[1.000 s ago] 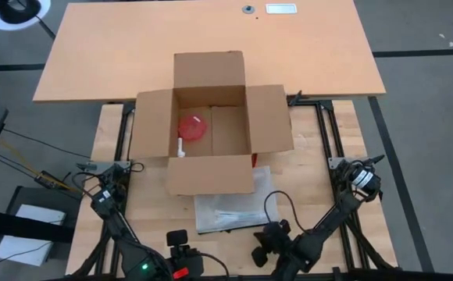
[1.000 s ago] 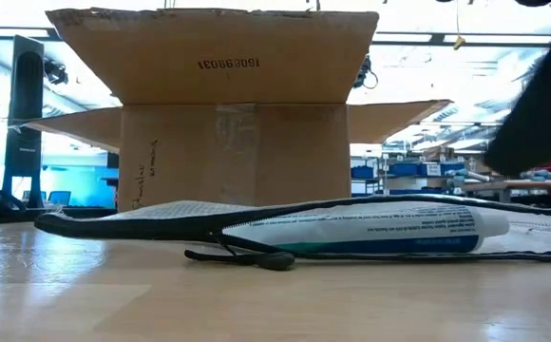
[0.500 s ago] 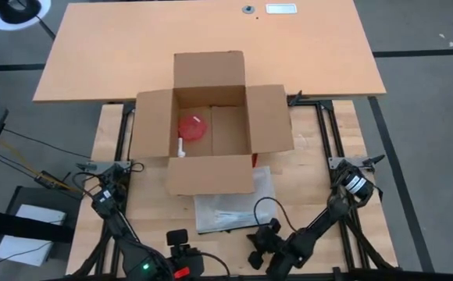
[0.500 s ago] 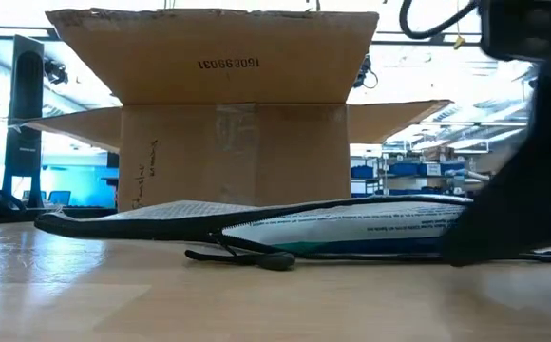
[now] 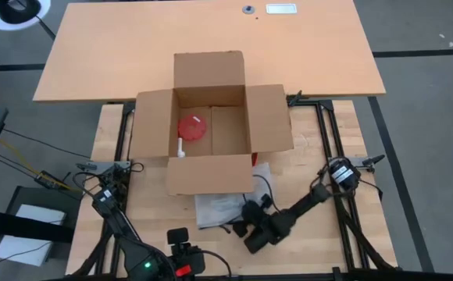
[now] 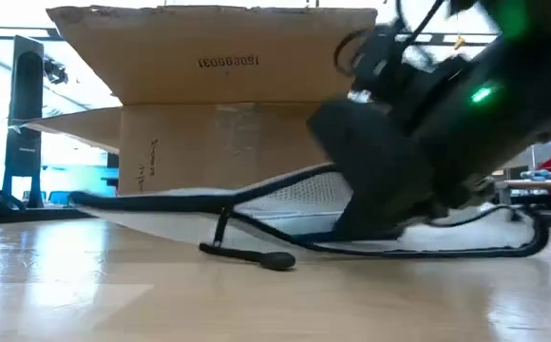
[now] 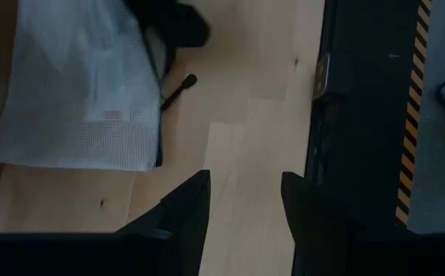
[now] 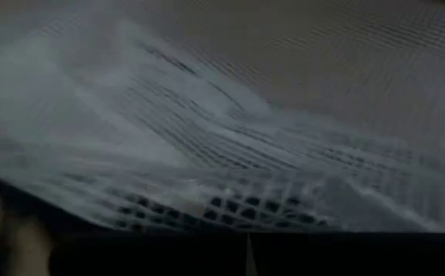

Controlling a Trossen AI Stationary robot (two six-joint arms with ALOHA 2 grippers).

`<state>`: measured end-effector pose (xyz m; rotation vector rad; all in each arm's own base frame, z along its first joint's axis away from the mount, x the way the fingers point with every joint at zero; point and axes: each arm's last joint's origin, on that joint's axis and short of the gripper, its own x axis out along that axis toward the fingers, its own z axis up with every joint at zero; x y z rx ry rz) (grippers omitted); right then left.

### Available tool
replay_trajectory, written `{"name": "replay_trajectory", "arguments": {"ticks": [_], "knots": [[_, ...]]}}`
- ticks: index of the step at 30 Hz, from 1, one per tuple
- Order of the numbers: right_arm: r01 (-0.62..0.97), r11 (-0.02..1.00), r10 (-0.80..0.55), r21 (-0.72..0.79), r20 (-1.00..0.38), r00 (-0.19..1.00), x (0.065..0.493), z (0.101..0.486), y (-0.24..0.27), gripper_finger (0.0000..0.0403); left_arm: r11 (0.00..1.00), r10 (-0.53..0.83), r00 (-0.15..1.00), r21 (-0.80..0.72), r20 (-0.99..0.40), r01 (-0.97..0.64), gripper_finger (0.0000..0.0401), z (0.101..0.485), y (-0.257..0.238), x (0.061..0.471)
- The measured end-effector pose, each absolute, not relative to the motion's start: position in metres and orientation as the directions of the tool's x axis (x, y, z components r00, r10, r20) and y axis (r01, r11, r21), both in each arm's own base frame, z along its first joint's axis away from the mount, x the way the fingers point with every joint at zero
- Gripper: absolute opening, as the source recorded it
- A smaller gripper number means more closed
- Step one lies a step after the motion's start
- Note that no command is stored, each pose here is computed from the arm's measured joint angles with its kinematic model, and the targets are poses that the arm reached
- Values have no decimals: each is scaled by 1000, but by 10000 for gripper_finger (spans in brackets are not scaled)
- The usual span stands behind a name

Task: Unpack boxes
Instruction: Put the toothpaste into the white zip bag, then put the orange pill organizer into the white zip bag

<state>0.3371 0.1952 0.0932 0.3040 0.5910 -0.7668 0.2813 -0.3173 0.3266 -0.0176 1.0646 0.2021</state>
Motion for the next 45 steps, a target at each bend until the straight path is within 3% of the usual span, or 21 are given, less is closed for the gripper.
{"name": "replay_trajectory", "arguments": {"ticks": [4, 8, 15, 19, 25, 29, 33, 41, 45], "knots": [[746, 664, -544, 55, -650, 531, 346, 98, 178, 3, 981, 156, 468, 83, -870, -174, 172, 327, -317, 281], [683, 727, -480, 64, -664, 573, 341, 118, 191, 2, 980, 157, 467, 79, -870, -182, 172, 327, -317, 282], [438, 881, -128, 176, -804, 581, 319, 155, 233, 2, 982, 129, 440, 52, -889, -182, 172, 327, -317, 280], [259, 911, 109, 320, -795, 597, 300, 201, 252, 1, 984, 82, 448, 1, -890, -176, 172, 342, -311, 274], [61, 914, 255, 401, -684, 684, 263, 284, 239, 2, 959, 70, 590, -108, -804, -261, 172, 392, -277, 267], [37, 934, 218, 355, -649, 729, 242, 324, 205, 2, 905, 166, 709, -179, -686, -385, 172, 427, -234, 273], [39, 956, 155, 291, -614, 774, 227, 355, 165, 3, 826, 325, 717, -185, -617, -533, 172, 446, -180, 288], [207, 958, -69, 196, -547, 834, 212, 389, 79, 28, 650, 531, 509, -59, -678, -757, 173, 446, -61, 320], [346, 926, -200, 148, -584, 786, 204, 391, 40, 57, 617, 492, 395, -9, -776, -787, 186, 434, 4, 331]]}}
